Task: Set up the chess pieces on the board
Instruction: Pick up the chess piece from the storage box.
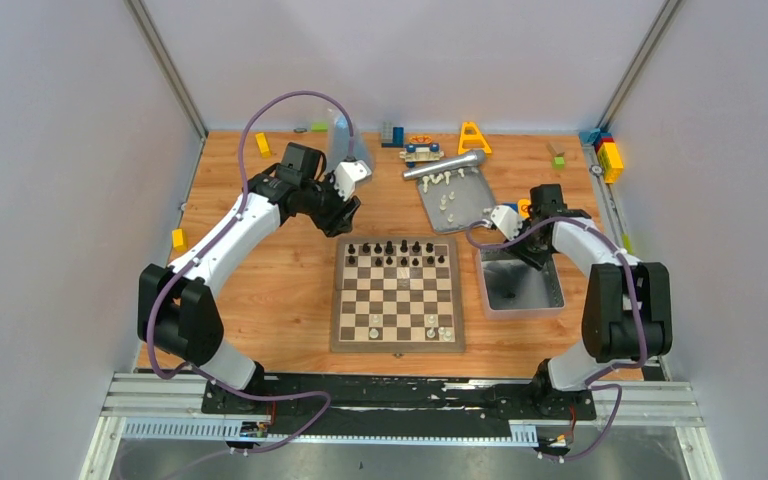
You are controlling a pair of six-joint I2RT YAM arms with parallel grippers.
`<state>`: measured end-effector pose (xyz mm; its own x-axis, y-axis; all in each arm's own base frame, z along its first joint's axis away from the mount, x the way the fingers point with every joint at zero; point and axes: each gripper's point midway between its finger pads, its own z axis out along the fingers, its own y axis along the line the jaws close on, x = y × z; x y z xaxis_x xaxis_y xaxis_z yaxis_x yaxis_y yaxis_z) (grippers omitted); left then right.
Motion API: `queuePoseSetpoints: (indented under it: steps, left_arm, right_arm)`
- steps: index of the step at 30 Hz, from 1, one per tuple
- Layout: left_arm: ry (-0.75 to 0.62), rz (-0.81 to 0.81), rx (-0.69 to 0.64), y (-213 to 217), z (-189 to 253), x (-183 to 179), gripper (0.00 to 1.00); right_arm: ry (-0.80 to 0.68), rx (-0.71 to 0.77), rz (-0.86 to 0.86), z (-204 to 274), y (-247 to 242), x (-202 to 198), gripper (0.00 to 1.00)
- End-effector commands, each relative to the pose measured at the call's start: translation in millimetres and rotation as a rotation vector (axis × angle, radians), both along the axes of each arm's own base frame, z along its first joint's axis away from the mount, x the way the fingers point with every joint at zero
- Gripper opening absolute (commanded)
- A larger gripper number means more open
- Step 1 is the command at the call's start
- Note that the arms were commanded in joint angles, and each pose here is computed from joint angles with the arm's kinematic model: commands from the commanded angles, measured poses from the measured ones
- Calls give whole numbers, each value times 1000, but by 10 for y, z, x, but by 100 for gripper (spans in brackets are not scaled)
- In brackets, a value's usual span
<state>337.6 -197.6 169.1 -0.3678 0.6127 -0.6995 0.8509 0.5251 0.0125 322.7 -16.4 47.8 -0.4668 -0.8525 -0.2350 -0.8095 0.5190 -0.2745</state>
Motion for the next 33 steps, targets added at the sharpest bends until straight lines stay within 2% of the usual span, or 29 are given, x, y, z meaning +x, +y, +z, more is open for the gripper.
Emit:
queuePoseSetpoints:
  steps: [1,22,33]
  left_arm:
    - [-61,-21,-14,-29,210,28,58]
    - [-39,-23,6,-13,123,31,58]
    - [-29,-24,11,-13,85,32,58]
  right_arm:
    - [-73,-64,54,56,-94,230,40]
    - [-30,-164,104,-210,-239,279,36]
    - [-3,-145,111,-302,-207,202,21]
